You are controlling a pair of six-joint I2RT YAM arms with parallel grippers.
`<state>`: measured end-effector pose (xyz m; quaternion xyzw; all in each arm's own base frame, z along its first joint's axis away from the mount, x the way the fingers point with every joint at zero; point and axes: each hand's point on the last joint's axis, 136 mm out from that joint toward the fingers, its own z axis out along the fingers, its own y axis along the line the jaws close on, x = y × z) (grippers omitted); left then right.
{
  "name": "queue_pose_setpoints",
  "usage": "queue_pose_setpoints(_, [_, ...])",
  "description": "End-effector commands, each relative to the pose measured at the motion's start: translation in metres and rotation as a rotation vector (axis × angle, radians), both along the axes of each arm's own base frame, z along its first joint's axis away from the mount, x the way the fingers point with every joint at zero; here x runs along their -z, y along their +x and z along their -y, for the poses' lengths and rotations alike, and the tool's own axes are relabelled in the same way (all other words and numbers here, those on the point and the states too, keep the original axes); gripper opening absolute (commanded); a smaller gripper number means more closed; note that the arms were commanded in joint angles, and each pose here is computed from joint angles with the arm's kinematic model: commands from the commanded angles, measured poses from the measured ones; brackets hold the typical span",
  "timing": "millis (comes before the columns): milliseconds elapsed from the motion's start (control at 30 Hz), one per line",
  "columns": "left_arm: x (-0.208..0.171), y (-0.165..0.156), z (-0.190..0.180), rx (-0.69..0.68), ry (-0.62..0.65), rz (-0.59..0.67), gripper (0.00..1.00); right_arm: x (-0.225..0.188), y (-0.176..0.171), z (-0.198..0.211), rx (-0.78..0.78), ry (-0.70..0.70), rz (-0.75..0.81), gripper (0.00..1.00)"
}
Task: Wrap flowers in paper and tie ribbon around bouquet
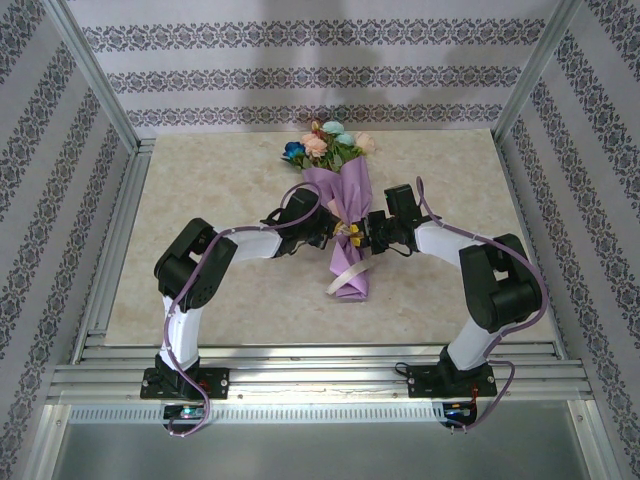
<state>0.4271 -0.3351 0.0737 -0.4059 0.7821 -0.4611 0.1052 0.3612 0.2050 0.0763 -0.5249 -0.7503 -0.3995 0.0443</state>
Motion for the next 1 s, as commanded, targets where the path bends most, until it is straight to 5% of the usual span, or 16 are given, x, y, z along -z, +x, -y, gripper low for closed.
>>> queue_pose_setpoints(0, [-0.033,0.009,0.002,-0.030,-0.059,0.084,0.00,-0.031,0.000,0.015,0.028,-0.057,0.058,0.26])
queue_pose_setpoints(267, [-0.032,0.007,0.001,-0.031,-0.055,0.077,0.00,-0.065,0.015,0.023,0.112,-0.063,0.131,0.25])
queue_pose_setpoints(967, [-0.033,0.006,0.002,-0.033,-0.059,0.075,0.00,-0.011,0.028,-0.008,0.201,-0.002,-0.016,0.27])
